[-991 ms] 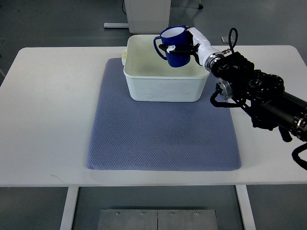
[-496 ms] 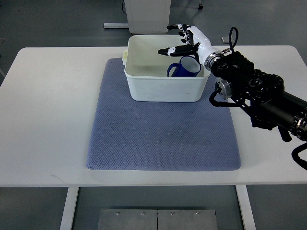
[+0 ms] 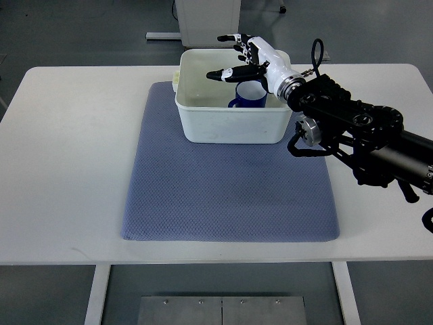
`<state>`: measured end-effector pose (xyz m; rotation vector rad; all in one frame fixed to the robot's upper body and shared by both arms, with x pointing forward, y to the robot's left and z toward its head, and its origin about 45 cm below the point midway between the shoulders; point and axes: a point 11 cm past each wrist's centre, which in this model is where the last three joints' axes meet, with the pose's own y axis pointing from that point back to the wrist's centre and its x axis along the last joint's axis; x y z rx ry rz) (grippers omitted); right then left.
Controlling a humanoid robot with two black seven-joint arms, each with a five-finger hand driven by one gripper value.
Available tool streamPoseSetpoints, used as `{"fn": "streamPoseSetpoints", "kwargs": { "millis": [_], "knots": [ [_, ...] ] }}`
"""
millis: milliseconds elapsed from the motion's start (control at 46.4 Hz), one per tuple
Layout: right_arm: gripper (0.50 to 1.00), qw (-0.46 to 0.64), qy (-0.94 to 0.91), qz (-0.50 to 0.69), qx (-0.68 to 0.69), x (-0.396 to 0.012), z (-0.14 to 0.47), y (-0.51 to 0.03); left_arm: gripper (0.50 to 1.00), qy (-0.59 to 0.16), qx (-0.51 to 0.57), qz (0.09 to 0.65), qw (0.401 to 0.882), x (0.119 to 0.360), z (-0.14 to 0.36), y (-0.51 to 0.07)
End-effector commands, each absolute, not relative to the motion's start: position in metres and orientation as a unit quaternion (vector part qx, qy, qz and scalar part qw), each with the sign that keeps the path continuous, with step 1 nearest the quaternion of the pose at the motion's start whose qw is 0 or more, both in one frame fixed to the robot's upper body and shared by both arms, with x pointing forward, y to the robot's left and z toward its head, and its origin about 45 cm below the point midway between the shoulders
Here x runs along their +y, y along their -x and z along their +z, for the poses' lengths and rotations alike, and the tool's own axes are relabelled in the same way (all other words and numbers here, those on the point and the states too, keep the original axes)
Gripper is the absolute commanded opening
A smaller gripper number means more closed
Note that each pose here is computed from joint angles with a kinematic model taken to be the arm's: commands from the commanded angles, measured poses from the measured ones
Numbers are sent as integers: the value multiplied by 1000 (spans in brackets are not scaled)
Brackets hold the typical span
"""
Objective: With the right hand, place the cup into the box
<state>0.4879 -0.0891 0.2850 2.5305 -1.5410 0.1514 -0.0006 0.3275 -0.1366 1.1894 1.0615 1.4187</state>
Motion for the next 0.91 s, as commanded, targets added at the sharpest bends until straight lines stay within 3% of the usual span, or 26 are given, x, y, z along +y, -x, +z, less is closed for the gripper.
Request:
{"fn": "streamPoseSetpoints", "kwargs": {
  "millis": [0,453,711,884],
  "knots": [
    [998,86,-850,51,-517,-93,288,-487,1000,-488,436,582,483,328,-137,1],
    [1000,66,-812,54,-577,-167,313,-507,1000,-488,436,582,483,328,-137,1],
    [1000,48,-761,51,-645,-258,330,-515,1000,-488,436,582,483,328,-137,1],
    [1000,18,-760,14,-649,-280,316,-510,1000,-488,436,582,483,327,-137,1]
  ]
}}
